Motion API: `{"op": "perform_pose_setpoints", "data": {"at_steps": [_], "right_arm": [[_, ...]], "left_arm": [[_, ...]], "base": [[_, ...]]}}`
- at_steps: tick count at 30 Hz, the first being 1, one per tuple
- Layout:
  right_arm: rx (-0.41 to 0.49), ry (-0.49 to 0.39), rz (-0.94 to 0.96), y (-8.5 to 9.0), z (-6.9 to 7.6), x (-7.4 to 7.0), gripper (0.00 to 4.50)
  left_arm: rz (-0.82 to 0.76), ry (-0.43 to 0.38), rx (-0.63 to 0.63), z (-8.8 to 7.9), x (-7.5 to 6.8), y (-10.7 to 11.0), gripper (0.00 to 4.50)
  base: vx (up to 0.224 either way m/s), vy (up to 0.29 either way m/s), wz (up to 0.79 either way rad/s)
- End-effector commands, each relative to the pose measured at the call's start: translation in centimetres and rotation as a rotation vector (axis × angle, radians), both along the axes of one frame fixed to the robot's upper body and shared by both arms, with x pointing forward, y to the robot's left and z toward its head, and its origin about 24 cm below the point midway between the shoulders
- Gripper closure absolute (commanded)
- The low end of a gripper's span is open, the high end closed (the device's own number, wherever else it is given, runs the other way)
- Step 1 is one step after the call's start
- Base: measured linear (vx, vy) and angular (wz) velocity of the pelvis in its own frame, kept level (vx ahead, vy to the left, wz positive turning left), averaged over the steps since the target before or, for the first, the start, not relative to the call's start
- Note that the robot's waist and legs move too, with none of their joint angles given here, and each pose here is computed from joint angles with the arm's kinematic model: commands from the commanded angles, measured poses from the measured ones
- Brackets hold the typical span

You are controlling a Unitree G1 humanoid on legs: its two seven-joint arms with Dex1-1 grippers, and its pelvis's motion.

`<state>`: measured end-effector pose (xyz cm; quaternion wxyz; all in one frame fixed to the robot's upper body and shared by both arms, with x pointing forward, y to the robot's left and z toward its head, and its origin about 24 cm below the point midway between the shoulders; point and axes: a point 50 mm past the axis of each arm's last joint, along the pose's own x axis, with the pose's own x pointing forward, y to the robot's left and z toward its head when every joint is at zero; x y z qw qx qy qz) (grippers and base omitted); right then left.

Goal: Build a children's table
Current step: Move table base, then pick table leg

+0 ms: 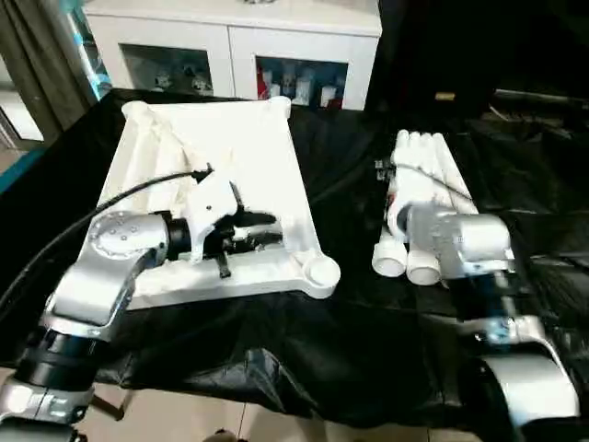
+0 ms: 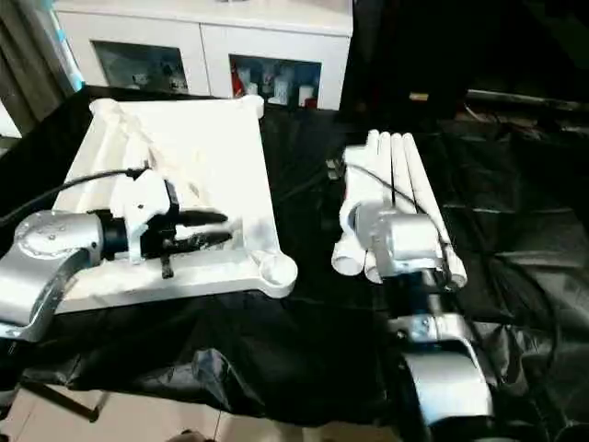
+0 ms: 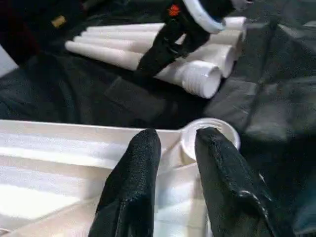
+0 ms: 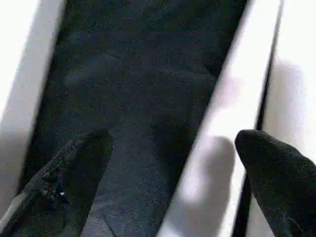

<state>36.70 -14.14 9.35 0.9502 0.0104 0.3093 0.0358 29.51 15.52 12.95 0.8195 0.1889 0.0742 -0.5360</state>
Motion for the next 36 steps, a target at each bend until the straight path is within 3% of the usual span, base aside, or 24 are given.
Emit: {"op": "perform_pose_setpoints", "data": {"at_steps": [1,13,20,21,29,36], "right_arm": [[0.008,0.033,-0.028,-0.2,0.2,0.3,0.02],[0.030,0.145,-0.045,-0.1,-1.1,0.5,0.02],[0.099,0.220,-0.050,0.3,-2.0,0.4,0.02],[0.100,0.222,-0.050,0.3,-2.0,0.4,0.32],[0.133,0.249,-0.073,0.1,-2.5,0.7,1.02],[0.141,0.240,-0.105,-0.5,-2.4,1.0,1.62]], "left_arm": [[-0.068,0.029,0.013,0.3,-0.7,-0.6,3.04],[-0.129,0.069,0.030,0.5,-1.4,-1.0,3.04],[-0.157,0.085,0.038,0.7,-1.6,-1.1,3.04],[-0.158,0.085,0.038,0.7,-1.6,-1.1,3.03],[-0.199,0.084,0.054,0.9,-1.6,-1.5,3.03],[-0.191,0.097,0.062,0.8,-1.3,-1.7,2.29]], "base": [[0.000,0.000,0.00],[0.000,0.000,0.00],[0.000,0.000,0.00],[0.000,0.000,0.00],[0.000,0.000,0.00],[0.000,0.000,0.00]]}}
